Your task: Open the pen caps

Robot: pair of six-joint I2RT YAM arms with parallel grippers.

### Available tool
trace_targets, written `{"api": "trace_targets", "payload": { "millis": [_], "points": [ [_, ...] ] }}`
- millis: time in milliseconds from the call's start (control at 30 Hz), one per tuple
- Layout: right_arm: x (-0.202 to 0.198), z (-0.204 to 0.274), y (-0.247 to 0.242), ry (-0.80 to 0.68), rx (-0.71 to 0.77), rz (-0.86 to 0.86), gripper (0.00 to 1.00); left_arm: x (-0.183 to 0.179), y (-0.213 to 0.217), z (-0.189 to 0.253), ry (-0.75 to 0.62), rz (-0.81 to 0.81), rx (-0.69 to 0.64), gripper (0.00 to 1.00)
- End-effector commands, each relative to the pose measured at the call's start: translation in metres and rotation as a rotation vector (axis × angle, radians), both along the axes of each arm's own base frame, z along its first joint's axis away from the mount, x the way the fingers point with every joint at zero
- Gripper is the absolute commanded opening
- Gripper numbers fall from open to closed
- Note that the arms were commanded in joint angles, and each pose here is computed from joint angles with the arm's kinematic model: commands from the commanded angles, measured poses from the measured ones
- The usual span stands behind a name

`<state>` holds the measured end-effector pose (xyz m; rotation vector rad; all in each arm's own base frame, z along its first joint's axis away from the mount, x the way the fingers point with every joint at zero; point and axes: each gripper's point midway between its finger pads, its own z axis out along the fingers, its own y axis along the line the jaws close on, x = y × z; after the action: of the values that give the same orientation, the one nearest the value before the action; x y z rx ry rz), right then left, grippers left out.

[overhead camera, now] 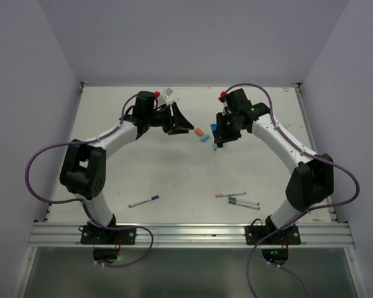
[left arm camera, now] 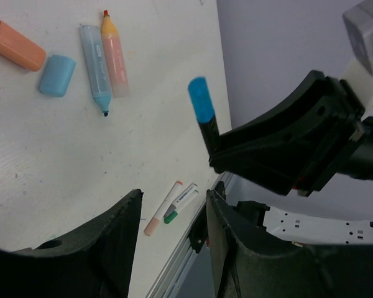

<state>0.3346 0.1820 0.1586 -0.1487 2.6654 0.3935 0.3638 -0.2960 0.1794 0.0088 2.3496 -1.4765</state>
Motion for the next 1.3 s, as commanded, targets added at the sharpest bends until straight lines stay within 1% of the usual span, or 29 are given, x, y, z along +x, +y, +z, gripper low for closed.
{"api": "trace_targets", "payload": {
  "millis": [0,133,233,567,833,967,1033,1067,1133,1167,1267],
  "points": [
    [-0.019,0.022,0.027,-0.03,0.093,0.055,0.0,-0.001,-0.004,0.025,-0.038,-0.005,-0.101,0.5],
    [-0.028,0.021,0.043,-0.023,0.104,0.093,0.0,-0.008,-0.01,0.024,0.033,0.008,-0.166,0.51],
    [-0.027,0.029,0.055,-0.033,0.117,0.111,0.0,-0.01,-0.018,0.029,0.03,0.002,-0.186,0.51],
    [-0.033,0.034,0.082,-0.028,0.144,0.158,0.0,0.002,-0.027,0.024,0.037,0.014,-0.155,0.51],
    [-0.035,0.039,0.088,-0.031,0.15,0.165,0.0,0.004,-0.03,0.018,0.045,0.013,-0.14,0.49],
    [-0.035,0.035,0.087,-0.024,0.147,0.162,0.0,0.0,-0.031,0.016,0.05,0.002,-0.139,0.48],
    [-0.036,0.034,0.088,-0.02,0.149,0.16,0.0,-0.003,-0.032,0.014,0.059,-0.001,-0.138,0.45],
    [-0.035,0.034,0.088,-0.024,0.152,0.161,0.0,-0.003,-0.032,0.015,0.054,-0.001,-0.139,0.4],
    [-0.037,0.034,0.088,-0.022,0.154,0.162,0.0,-0.004,-0.032,0.014,0.058,-0.002,-0.14,0.35],
    [-0.037,0.034,0.088,-0.026,0.154,0.161,0.0,-0.005,-0.033,0.014,0.063,-0.007,-0.144,0.27],
    [-0.037,0.034,0.088,-0.027,0.154,0.159,0.0,-0.008,-0.034,0.015,0.07,-0.016,-0.156,0.16]
  ]
}}
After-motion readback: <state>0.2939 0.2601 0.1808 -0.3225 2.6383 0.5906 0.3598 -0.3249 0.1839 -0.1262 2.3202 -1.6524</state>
